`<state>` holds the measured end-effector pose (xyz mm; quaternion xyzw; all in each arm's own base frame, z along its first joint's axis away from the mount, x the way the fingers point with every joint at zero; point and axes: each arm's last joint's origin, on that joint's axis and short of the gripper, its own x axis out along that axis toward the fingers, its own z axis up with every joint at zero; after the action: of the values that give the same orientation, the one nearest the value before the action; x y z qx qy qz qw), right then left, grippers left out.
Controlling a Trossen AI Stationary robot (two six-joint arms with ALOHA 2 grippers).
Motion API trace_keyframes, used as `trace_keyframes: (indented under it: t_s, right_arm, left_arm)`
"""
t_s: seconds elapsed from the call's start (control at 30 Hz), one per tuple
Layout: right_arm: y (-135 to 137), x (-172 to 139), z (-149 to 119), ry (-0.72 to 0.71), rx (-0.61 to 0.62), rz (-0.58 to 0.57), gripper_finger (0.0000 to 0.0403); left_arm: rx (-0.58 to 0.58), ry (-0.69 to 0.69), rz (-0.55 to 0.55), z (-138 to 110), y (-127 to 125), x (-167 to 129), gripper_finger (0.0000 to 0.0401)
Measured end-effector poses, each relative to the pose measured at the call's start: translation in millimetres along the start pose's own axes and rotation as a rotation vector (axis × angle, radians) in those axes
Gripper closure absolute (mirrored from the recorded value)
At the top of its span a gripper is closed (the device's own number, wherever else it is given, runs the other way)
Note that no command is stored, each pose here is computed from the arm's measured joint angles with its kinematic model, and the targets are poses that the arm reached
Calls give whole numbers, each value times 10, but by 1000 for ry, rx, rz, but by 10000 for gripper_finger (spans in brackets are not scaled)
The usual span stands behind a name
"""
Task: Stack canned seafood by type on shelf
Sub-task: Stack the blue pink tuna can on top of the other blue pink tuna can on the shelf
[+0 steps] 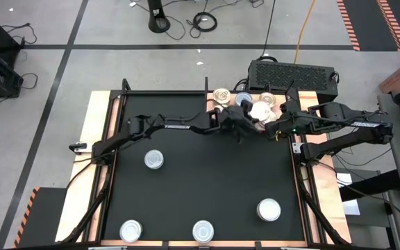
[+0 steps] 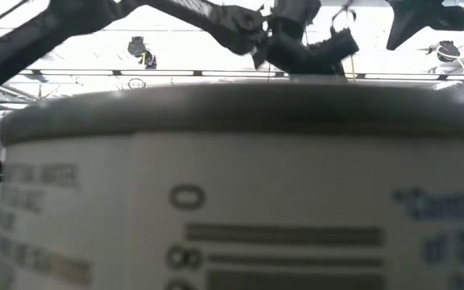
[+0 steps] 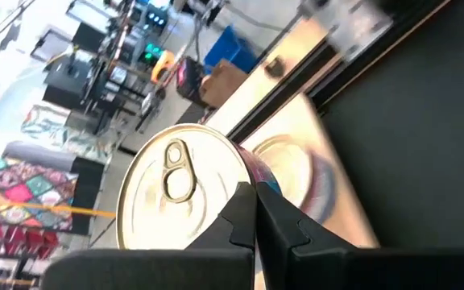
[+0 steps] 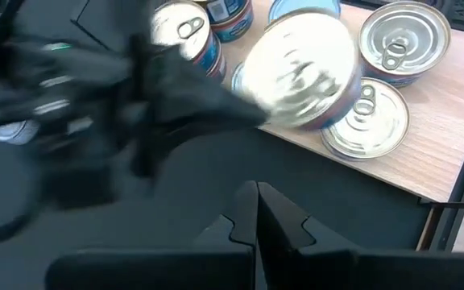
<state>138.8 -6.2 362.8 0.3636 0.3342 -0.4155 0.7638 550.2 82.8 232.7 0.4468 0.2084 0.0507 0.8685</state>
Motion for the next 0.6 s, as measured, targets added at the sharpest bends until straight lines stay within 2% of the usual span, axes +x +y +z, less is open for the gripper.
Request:
trace_keyframes:
  t_s: [0.1, 0.23, 0.3, 0.47, 0.6]
  right_arm:
    - [2, 0, 1, -1, 3, 1, 403]
    - [0, -2, 1, -1, 19, 2, 403]
    - [-1, 0, 1, -2, 21, -1, 403]
    - [-2, 1, 5, -12, 22, -5, 403]
    - [-8, 5, 18, -28, 29, -14, 403]
  left_arm:
    - [-6, 17, 2, -92, 32, 184, 401]
    - [-9, 0, 19, -99, 74, 336, 401]
    - [3, -17, 40, -113, 39, 366, 401]
    - [-10, -17, -30, -151, -65, 400, 401]
    - [-9, -26, -30, -170, -88, 425, 401]
